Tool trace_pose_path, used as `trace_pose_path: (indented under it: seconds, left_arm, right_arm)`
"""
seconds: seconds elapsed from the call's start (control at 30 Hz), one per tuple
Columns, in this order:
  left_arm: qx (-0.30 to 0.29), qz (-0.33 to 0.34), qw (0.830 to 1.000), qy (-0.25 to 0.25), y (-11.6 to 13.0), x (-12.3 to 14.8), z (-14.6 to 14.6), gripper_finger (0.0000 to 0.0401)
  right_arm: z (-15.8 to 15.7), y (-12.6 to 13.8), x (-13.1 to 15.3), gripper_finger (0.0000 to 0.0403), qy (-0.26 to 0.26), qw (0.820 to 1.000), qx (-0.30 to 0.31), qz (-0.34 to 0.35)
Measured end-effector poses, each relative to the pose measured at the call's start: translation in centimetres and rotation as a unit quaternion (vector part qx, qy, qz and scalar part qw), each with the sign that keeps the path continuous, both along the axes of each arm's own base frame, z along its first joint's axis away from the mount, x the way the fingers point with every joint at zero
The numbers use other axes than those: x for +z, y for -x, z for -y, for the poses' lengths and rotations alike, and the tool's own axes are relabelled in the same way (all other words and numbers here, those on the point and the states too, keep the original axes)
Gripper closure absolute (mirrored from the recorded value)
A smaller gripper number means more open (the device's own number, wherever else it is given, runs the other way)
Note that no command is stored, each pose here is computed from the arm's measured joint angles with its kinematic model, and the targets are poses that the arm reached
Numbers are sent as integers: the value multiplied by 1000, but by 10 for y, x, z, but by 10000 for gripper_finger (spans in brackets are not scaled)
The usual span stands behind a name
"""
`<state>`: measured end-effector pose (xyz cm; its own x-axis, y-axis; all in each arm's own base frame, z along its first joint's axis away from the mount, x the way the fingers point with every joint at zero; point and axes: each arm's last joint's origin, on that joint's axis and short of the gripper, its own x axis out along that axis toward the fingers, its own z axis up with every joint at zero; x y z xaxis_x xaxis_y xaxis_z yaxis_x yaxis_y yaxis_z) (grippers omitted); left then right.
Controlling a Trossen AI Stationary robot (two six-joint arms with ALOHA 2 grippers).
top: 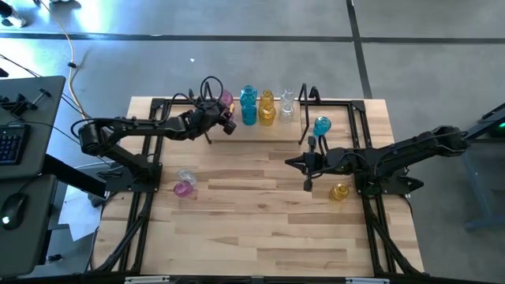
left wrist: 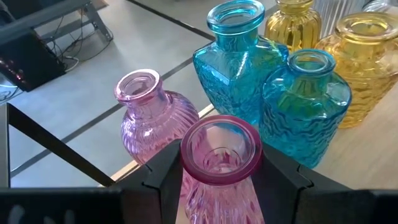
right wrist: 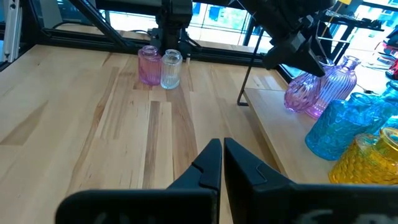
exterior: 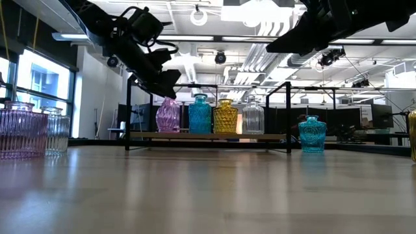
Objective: Sort vases onto shelf
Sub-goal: Put the bottom pink vase on the shelf aligned with the pink vase
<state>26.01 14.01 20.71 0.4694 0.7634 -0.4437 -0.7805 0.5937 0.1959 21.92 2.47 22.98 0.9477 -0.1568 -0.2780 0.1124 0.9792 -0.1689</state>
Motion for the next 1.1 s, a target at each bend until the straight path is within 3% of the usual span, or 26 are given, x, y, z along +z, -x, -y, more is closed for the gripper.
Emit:
trace_pose_path:
  seconds: [0.63, 1.1]
  left_arm:
    - [-2, -3, 1000, -5, -2, -3, -2, 251]
    - [-27, 26, 999, -17, 9, 20, 5, 253]
  right_arm:
    - [0, 0, 0, 403, -1, 1000, 2, 0]
    - [0, 0, 0, 403, 0, 1000, 2, 0]
